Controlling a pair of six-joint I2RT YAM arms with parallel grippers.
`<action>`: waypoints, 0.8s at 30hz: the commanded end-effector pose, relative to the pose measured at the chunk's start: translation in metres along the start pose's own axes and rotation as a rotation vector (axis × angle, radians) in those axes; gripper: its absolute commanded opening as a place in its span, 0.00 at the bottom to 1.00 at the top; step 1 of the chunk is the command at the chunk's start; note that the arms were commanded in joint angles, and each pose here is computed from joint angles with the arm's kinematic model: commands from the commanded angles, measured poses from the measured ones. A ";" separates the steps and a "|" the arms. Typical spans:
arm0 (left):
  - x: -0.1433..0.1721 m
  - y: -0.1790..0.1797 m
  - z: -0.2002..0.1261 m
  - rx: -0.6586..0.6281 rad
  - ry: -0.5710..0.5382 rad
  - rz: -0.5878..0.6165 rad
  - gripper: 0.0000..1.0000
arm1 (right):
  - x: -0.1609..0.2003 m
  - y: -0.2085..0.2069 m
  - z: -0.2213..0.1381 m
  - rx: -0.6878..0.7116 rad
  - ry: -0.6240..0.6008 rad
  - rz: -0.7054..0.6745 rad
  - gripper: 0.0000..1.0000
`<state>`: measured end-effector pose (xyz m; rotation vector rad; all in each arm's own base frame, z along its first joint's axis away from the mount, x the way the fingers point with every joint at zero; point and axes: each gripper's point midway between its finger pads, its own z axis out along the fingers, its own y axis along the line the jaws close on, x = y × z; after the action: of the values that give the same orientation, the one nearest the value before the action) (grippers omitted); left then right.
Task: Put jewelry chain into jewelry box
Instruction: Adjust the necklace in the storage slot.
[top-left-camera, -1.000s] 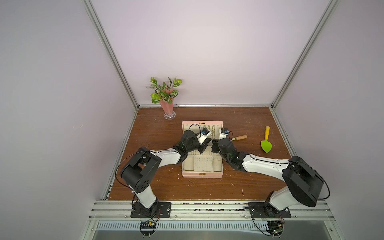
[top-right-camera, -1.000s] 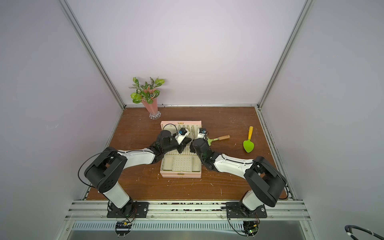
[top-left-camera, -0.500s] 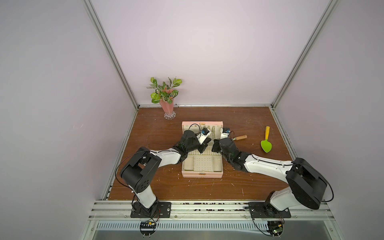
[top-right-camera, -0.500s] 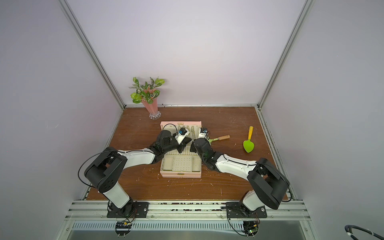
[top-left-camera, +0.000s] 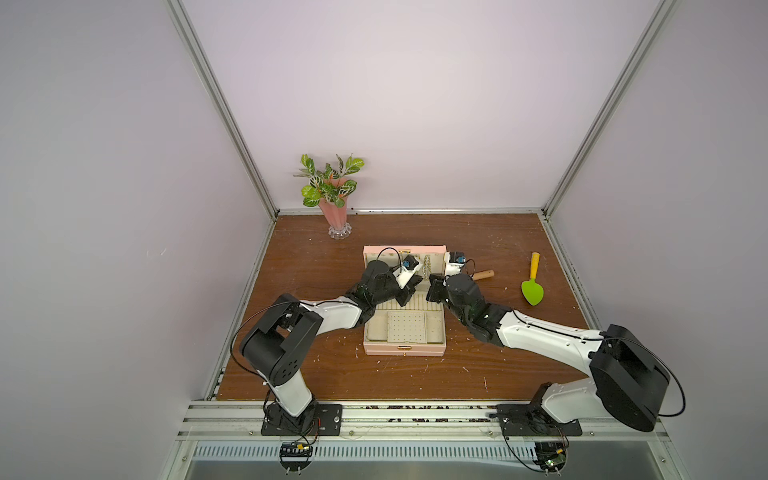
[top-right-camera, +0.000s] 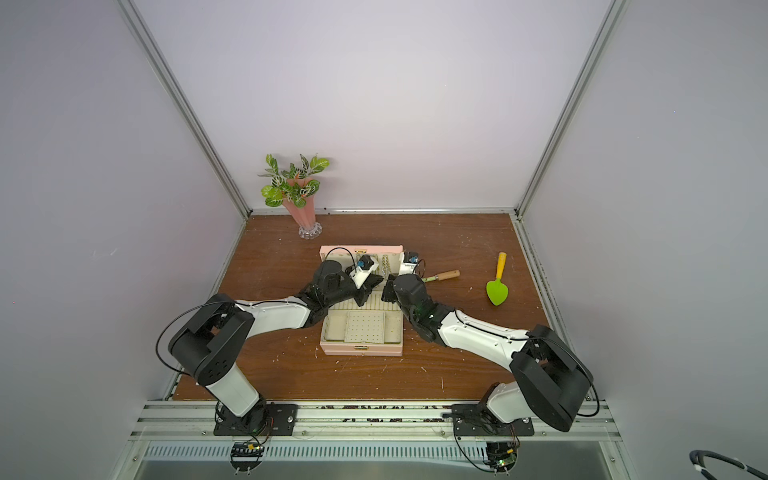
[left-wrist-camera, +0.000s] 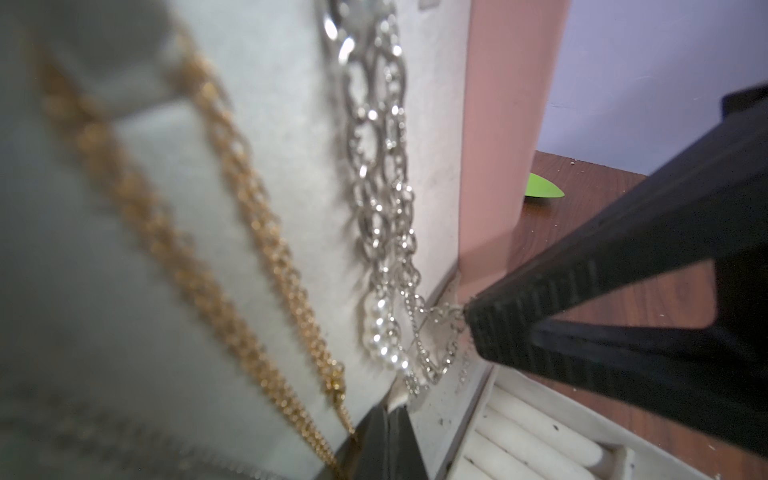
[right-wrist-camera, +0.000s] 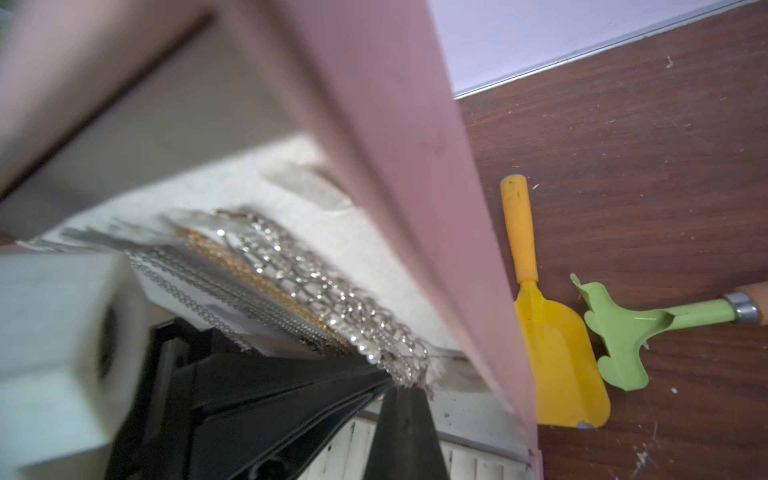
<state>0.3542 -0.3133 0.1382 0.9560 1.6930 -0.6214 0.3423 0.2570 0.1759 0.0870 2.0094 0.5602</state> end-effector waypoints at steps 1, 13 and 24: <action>-0.045 -0.002 -0.007 0.013 -0.152 0.053 0.01 | -0.034 0.021 -0.007 -0.063 -0.075 -0.009 0.00; -0.040 -0.010 -0.006 0.056 -0.127 0.094 0.01 | -0.052 0.019 -0.004 -0.059 -0.111 -0.019 0.00; -0.044 -0.016 -0.010 0.081 -0.156 0.121 0.01 | -0.041 0.006 0.007 -0.036 -0.082 -0.012 0.00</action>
<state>0.3475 -0.3166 0.1376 1.0173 1.6549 -0.6307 0.3592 0.2481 0.1907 0.0690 1.9698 0.5387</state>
